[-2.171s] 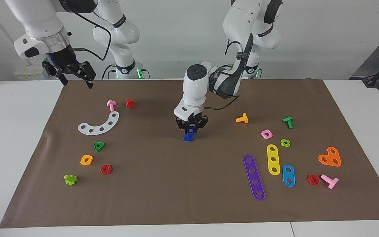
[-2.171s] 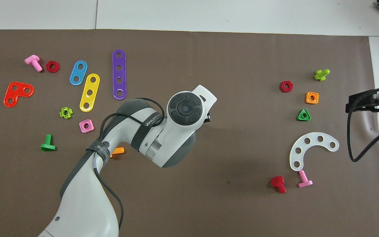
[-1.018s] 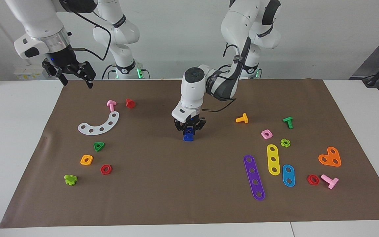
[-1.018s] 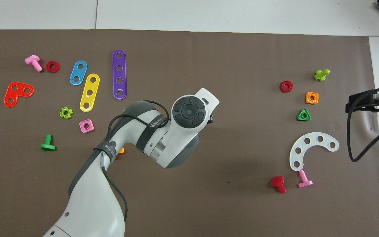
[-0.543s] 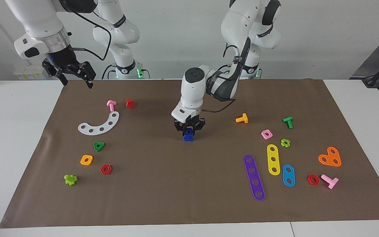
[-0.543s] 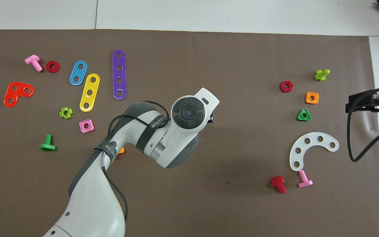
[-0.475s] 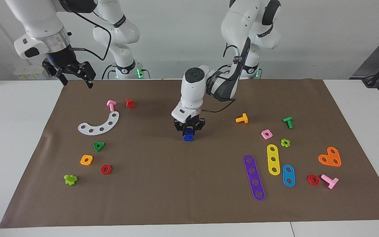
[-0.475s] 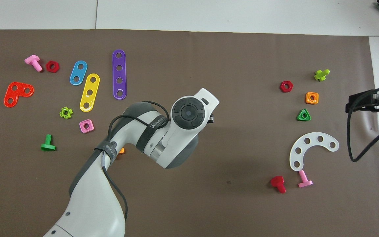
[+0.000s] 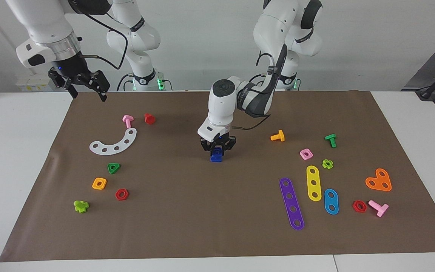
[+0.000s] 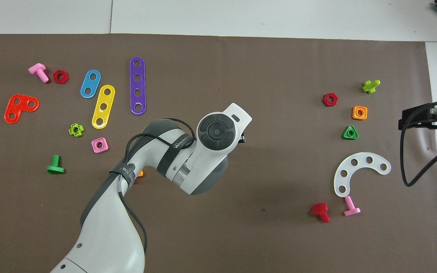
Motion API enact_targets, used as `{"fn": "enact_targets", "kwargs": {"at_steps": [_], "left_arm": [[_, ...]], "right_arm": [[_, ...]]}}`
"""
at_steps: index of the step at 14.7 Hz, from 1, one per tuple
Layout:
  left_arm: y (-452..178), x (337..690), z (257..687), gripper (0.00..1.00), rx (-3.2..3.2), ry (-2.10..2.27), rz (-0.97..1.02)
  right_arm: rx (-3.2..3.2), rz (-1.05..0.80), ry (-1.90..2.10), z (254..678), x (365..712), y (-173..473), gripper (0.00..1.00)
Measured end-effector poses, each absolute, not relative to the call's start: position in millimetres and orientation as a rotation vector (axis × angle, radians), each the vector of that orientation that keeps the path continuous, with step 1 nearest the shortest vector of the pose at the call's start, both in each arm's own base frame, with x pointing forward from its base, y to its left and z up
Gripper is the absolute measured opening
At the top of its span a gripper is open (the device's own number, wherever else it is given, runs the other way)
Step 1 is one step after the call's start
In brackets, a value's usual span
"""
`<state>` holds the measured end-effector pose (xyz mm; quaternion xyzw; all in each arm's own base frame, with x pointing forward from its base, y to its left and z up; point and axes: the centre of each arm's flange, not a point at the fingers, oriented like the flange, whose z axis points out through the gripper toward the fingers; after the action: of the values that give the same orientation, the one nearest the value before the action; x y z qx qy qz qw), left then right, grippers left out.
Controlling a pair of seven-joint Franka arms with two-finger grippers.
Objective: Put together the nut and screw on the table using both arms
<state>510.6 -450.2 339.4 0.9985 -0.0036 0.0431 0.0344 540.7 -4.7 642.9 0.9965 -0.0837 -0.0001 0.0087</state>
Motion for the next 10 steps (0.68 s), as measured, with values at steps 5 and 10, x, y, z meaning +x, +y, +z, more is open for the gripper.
{"fn": "enact_targets", "kwargs": {"at_steps": [5,10], "left_arm": [[-450.0,510.6,339.0,0.93,3.070,-0.012,0.134],[-443.2,517.0,359.3,1.00,3.055,0.009,0.172]], "right_arm": [[3.113,0.000,-0.262,643.0,540.7,-4.7,1.00],[3.113,0.000,-0.262,643.0,540.7,-4.7,1.00]]}}
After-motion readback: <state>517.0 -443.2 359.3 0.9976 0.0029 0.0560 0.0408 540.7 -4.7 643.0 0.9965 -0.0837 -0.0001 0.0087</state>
